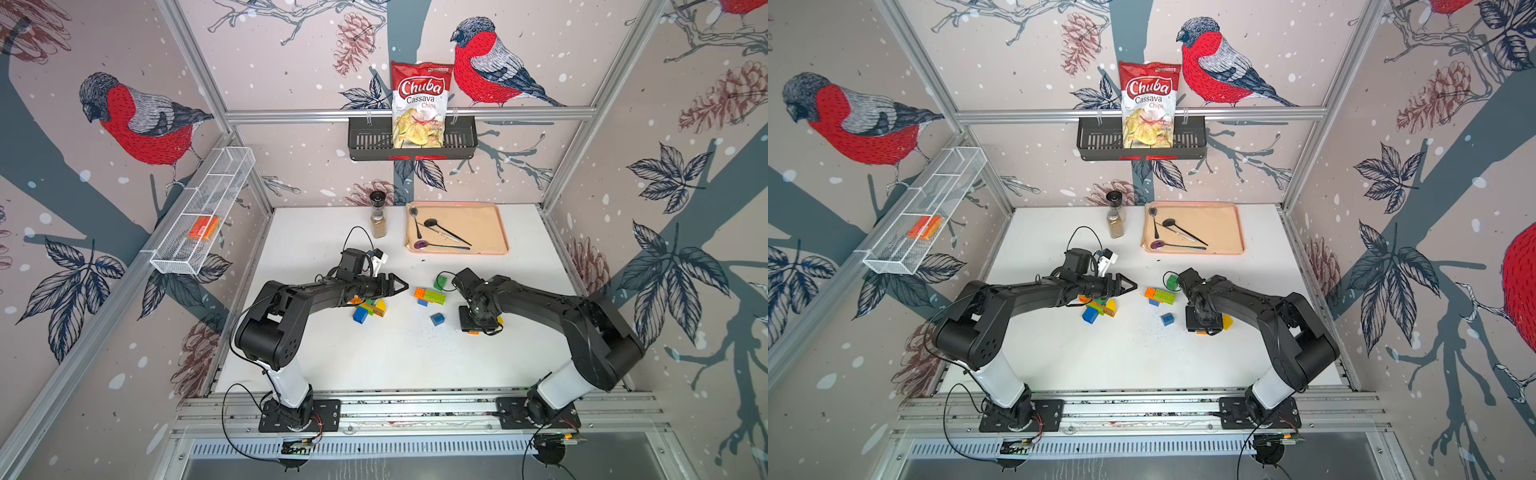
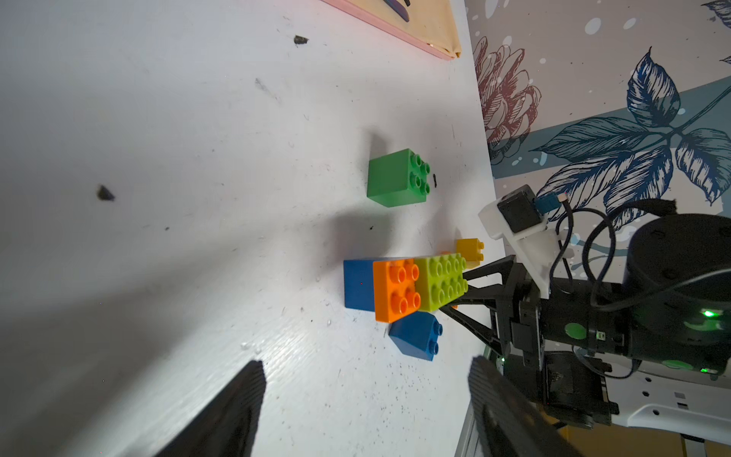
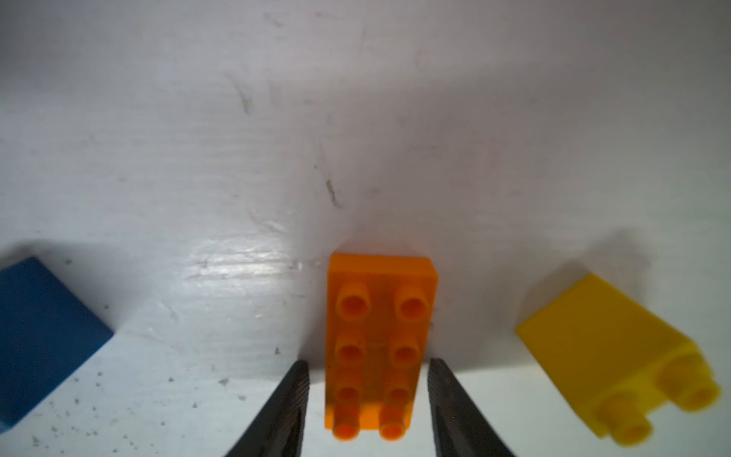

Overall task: Assemble a fork with lego
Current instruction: Pick up the lego brick from the center of the board.

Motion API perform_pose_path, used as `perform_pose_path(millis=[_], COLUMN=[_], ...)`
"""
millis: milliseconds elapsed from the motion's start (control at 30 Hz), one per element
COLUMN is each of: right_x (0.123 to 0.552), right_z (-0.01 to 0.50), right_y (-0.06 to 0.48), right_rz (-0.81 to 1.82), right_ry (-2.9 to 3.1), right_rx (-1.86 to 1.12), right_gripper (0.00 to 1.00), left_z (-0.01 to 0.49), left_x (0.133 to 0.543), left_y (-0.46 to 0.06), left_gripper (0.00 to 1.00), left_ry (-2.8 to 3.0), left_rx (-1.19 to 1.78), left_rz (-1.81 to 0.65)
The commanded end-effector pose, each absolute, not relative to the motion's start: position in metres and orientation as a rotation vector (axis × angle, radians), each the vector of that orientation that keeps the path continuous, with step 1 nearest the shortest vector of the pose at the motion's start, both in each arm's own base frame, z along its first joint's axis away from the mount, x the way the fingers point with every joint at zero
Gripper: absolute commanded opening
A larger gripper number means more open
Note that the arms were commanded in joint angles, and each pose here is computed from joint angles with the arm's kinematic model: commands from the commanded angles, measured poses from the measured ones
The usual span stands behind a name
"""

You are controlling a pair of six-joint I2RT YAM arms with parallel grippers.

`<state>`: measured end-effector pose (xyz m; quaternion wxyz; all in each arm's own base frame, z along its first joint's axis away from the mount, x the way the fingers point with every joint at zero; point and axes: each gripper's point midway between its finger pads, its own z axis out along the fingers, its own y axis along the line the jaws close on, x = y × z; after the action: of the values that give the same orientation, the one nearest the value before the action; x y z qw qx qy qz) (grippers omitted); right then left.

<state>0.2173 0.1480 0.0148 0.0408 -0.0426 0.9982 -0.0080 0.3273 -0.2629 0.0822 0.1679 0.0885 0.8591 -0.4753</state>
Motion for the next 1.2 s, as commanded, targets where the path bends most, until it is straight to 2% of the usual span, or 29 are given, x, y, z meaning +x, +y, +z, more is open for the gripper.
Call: perform_pose_path(millis=[0, 233, 567, 767, 933, 1167], right_x=[0.215, 0.214, 0.207, 0.210, 0.215, 0.217], right_z=[0.020, 0.021, 0.015, 0.014, 0.017, 0.019], right_y=[0.144, 0.145, 0.138, 0.141, 0.139, 0.140], right_rz=[-0.061, -0.046, -0.077, -0.053, -0.065, -0.037], right_ry=[3.056, 3.056, 3.077, 3.072, 3.056, 3.061], right_rx=[-0.142, -0.099, -0.064, -0.066, -0.064, -0.081], right_gripper=[0.52, 0.44, 0.44, 0.37, 0.47, 0.44], left_z=[0.085, 0.083, 0.081, 0.082, 0.082, 0.081], left_x=[0.330, 0.331, 0.330, 0.331, 0.330, 0.330], left_y=[-0.264, -0.265, -0.266, -0.267, -0.266, -0.267], left_gripper=[0.81, 0.80, 0.80, 0.79, 0.79, 0.78], left_ry=[2.431, 2.439, 2.443, 2.441, 2.443, 2.445], left_rx=[0.253, 0.257, 0.259, 0.262, 0.263, 0.258], left_rz=[-1.368, -1.369, -1.378, -1.382, -1.385, -1.391])
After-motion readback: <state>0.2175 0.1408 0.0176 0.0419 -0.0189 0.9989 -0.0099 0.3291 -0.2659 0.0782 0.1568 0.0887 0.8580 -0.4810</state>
